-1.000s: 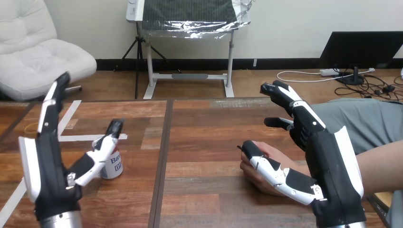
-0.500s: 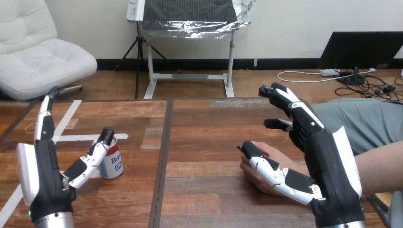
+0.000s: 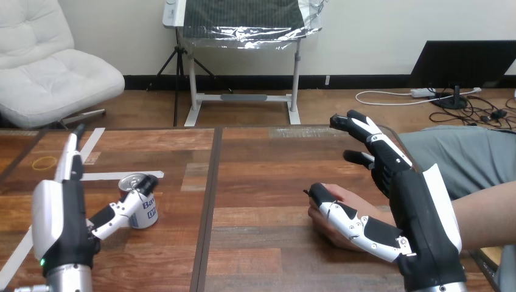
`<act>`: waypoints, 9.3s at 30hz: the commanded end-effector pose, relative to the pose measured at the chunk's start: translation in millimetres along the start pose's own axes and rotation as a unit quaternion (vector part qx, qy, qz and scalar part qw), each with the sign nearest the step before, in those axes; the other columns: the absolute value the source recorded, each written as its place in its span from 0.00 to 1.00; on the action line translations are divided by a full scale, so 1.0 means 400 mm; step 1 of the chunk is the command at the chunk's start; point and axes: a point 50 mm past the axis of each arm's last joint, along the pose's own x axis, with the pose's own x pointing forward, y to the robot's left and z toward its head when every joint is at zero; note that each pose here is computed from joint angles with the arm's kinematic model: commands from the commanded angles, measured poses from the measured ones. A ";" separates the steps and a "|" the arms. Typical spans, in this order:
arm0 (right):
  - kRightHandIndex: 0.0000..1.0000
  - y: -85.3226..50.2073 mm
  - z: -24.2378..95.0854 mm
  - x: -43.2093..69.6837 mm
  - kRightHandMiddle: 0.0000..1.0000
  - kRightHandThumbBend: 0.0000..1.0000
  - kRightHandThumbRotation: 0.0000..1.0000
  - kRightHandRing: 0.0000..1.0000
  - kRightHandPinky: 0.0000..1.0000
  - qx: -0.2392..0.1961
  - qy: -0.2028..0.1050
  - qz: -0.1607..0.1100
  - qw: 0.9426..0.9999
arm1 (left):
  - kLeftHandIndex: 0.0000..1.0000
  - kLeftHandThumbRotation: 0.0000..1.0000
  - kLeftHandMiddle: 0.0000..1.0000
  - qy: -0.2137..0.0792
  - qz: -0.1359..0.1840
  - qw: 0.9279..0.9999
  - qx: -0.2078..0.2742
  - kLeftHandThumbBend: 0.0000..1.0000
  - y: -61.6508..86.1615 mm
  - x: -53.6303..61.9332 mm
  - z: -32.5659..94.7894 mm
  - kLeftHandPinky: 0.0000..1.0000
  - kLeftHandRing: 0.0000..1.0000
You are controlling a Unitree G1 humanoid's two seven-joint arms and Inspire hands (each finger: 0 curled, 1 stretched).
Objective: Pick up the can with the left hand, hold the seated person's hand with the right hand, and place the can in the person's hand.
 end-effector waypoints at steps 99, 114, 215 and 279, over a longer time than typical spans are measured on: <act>0.79 -0.031 0.043 0.059 0.95 0.57 0.00 0.95 0.86 -0.032 -0.048 0.029 0.998 | 0.88 0.53 0.88 0.078 -0.098 0.985 0.121 0.89 -0.041 0.185 -0.018 0.78 0.85; 0.79 -0.034 0.044 0.059 0.96 0.56 0.00 0.95 0.87 -0.036 -0.045 0.031 0.998 | 0.87 0.52 0.88 0.089 -0.103 0.984 0.115 0.86 -0.051 0.195 -0.014 0.77 0.85; 0.80 -0.053 0.052 0.053 0.98 0.59 0.00 0.97 0.93 -0.077 -0.015 0.067 0.995 | 0.80 0.35 0.79 0.114 -0.145 0.981 0.053 0.84 -0.100 0.225 0.013 0.71 0.77; 0.79 -0.057 0.050 0.057 0.97 0.58 0.00 0.96 0.94 -0.089 -0.016 0.076 0.993 | 0.67 0.00 0.66 0.103 -0.141 0.982 0.075 0.75 -0.088 0.211 -0.001 0.54 0.60</act>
